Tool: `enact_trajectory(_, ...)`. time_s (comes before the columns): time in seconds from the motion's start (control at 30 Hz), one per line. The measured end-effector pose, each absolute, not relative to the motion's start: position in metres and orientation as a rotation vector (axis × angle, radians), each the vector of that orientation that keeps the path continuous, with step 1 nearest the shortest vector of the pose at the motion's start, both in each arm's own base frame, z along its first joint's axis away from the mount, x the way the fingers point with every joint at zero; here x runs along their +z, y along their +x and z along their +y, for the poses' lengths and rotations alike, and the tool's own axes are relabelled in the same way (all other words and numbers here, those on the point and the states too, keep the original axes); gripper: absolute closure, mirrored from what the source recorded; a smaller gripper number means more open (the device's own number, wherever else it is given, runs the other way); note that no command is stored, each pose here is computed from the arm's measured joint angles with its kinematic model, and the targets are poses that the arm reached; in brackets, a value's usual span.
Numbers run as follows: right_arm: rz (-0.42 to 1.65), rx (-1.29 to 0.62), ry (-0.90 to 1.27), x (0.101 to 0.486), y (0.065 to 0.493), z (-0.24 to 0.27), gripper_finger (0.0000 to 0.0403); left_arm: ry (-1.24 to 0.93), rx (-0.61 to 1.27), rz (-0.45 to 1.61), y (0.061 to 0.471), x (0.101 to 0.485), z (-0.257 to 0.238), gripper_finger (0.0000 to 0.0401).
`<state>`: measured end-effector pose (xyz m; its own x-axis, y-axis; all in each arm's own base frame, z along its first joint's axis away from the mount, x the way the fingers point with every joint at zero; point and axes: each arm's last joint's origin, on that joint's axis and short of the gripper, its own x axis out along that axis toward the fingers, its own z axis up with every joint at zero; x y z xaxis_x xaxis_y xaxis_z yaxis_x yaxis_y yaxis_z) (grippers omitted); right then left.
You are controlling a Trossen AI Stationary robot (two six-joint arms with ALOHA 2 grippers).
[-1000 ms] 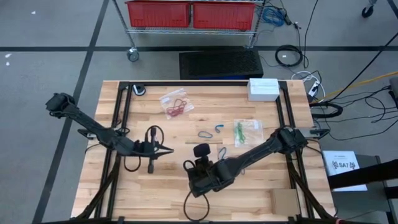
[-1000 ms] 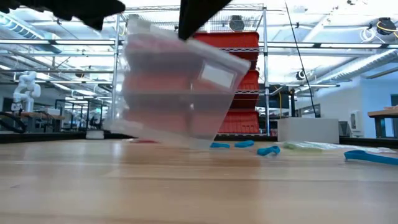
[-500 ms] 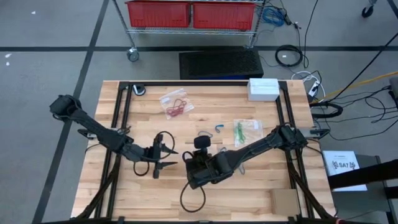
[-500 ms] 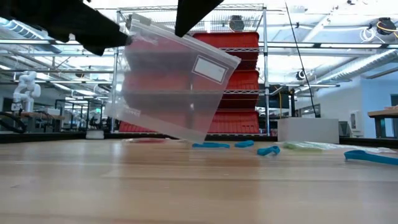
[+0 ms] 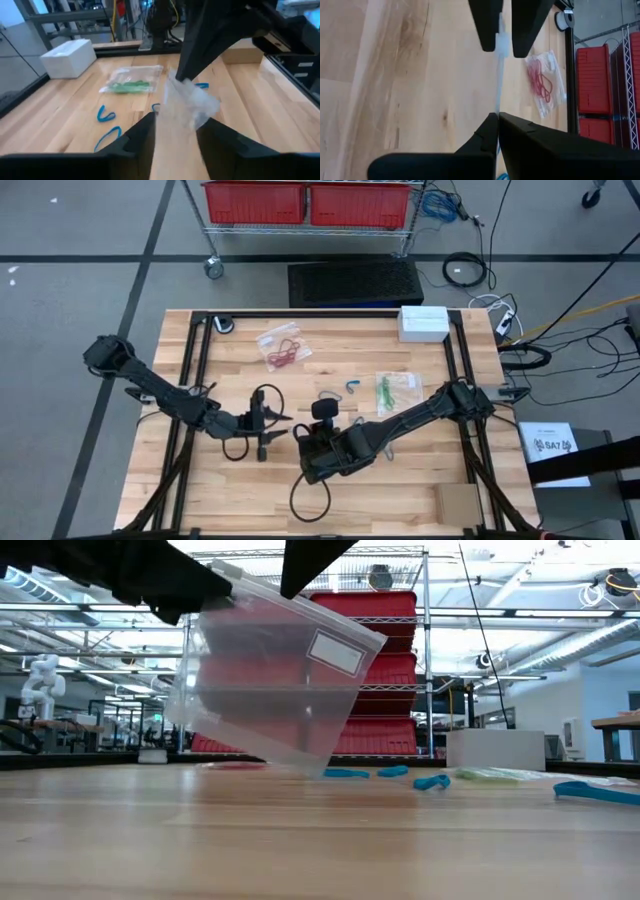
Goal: Sort rubber bands
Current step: Open the bottom zip bag
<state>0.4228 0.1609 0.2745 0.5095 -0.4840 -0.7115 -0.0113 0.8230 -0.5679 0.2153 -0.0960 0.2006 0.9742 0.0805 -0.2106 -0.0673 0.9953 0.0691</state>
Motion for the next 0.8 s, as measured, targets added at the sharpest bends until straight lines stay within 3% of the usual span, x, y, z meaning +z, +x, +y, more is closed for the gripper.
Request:
enact_trajectory(0.37, 1.019, -0.296, -0.548, 0.274, 0.422, 0.161, 0.0403, 0.122, 0.022, 0.214, 0.217, 0.204, -0.098, 0.0392)
enact_trajectory(0.63, 1.036, -0.249, -0.444, 0.278, 0.419, 0.163, 0.0402, 0.122, 0.015, 0.212, 0.217, 0.204, -0.099, 0.0397)
enact_trajectory(0.8, 1.021, -0.271, -0.332, 0.285, 0.415, 0.161, 0.0381, 0.102, 0.016, 0.216, 0.218, 0.202, -0.100, 0.0399)
